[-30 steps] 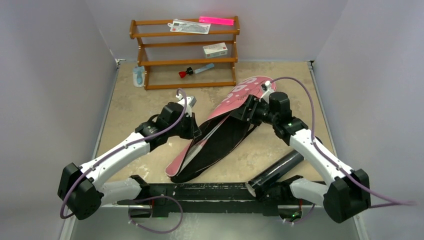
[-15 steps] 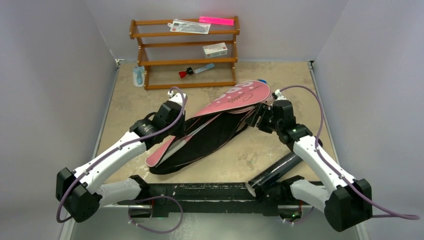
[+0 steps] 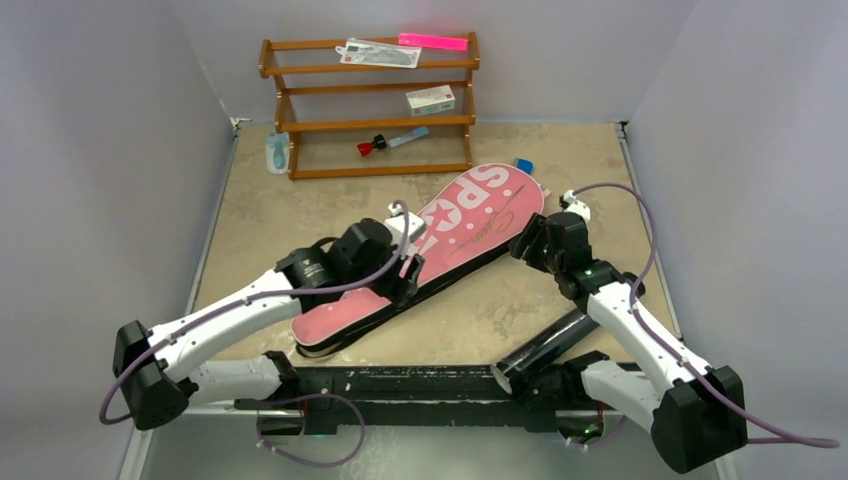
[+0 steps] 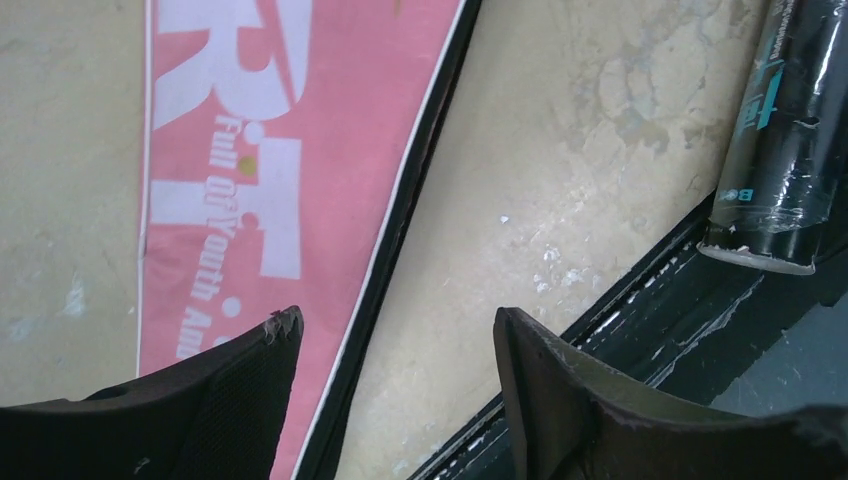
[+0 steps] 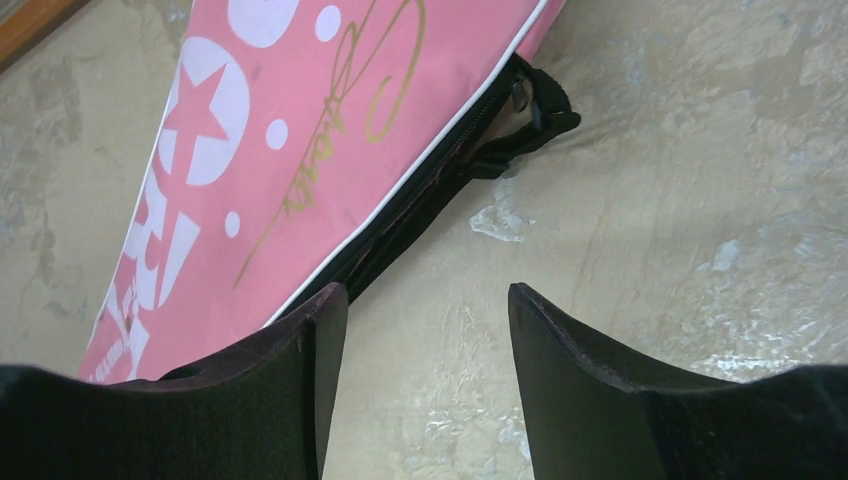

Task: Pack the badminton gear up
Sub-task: Adjust the racket bag at the center of the board.

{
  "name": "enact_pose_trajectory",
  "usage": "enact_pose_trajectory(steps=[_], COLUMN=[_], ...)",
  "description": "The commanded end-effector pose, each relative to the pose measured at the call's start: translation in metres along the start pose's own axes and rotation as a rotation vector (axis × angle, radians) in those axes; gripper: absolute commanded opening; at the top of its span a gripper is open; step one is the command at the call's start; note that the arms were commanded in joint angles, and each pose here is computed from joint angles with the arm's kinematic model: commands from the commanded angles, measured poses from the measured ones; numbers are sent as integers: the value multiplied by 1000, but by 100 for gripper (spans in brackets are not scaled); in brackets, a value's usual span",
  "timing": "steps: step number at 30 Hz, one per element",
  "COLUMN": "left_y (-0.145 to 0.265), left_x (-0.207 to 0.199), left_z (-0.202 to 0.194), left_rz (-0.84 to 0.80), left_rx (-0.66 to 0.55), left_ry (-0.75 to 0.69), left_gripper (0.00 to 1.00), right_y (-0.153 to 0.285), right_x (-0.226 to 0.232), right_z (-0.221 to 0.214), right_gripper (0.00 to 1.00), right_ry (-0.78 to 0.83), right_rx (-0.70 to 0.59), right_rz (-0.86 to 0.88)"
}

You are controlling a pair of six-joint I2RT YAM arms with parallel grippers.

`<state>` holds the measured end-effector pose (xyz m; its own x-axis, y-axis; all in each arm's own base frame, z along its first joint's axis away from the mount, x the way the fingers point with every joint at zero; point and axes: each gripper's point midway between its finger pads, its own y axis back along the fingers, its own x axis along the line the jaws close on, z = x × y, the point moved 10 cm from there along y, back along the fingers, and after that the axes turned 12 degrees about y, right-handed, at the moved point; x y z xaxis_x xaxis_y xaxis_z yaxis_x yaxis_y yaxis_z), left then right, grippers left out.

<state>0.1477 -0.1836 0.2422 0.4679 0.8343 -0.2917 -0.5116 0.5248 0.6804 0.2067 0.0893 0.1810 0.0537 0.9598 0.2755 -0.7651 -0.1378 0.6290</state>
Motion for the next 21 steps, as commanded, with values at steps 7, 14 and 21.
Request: enact_pose_trajectory(steps=[7, 14, 21], left_y=[-72, -137, -177], left_x=[-62, -65, -65], left_z=[7, 9, 4], left_rz=[90, 207, 433], left_rx=[-56, -69, -54], left_ry=[-224, -407, -562], left_gripper=[70, 81, 83], right_y=[9, 29, 60], right_x=[-5, -10, -15], right_z=[14, 10, 9], right_gripper=[61, 61, 62], right_ry=[9, 24, 25], right_rx=[-86, -148, -240], right_rz=[-80, -40, 2])
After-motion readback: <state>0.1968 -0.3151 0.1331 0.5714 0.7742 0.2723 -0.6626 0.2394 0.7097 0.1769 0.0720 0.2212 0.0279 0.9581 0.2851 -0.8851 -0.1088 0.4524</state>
